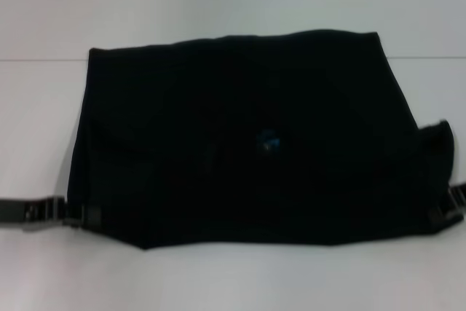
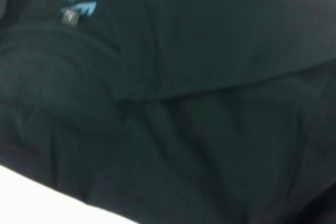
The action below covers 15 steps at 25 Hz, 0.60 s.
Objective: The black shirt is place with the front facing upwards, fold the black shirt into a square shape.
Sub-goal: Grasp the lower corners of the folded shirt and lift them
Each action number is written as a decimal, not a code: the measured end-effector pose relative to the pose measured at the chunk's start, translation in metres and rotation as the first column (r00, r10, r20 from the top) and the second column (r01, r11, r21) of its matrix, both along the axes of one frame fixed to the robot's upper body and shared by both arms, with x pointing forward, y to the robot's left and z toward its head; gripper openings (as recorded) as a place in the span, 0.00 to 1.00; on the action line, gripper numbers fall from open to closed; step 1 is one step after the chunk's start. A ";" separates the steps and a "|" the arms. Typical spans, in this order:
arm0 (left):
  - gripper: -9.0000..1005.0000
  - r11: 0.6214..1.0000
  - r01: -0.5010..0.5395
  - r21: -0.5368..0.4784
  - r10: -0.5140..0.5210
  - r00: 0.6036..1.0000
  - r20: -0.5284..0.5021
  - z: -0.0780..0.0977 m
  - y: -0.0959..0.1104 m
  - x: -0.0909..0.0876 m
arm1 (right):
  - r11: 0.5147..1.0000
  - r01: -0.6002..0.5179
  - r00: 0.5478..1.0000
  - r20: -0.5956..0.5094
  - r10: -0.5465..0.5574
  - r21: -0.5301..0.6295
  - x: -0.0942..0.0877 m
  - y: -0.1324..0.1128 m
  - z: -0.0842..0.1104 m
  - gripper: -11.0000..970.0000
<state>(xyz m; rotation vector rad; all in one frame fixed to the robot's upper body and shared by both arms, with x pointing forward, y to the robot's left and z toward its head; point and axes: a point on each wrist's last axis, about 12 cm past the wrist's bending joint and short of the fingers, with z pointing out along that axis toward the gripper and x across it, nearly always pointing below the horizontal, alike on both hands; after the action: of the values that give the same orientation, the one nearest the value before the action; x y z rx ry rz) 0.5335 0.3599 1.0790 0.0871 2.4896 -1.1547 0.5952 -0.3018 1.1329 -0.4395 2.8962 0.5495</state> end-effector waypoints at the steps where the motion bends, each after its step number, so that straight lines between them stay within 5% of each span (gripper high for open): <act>1: 0.09 0.999 0.032 0.000 -0.032 0.999 -0.027 0.000 0.000 -0.004 | 1.000 -0.012 1.000 -0.020 0.012 0.002 -0.004 -0.001 -0.001 0.06; 15: 0.10 0.948 0.317 -0.016 -0.310 0.914 -0.262 0.007 -0.007 -0.032 | 0.982 -0.164 0.960 -0.214 0.181 0.095 -0.056 -0.020 -0.015 0.06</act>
<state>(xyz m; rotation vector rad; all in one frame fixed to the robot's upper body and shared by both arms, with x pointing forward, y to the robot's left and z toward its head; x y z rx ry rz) 0.5017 0.3533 1.0856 0.3791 2.7992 -1.3338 0.5388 -0.3219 1.1177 -0.6646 3.0522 0.7799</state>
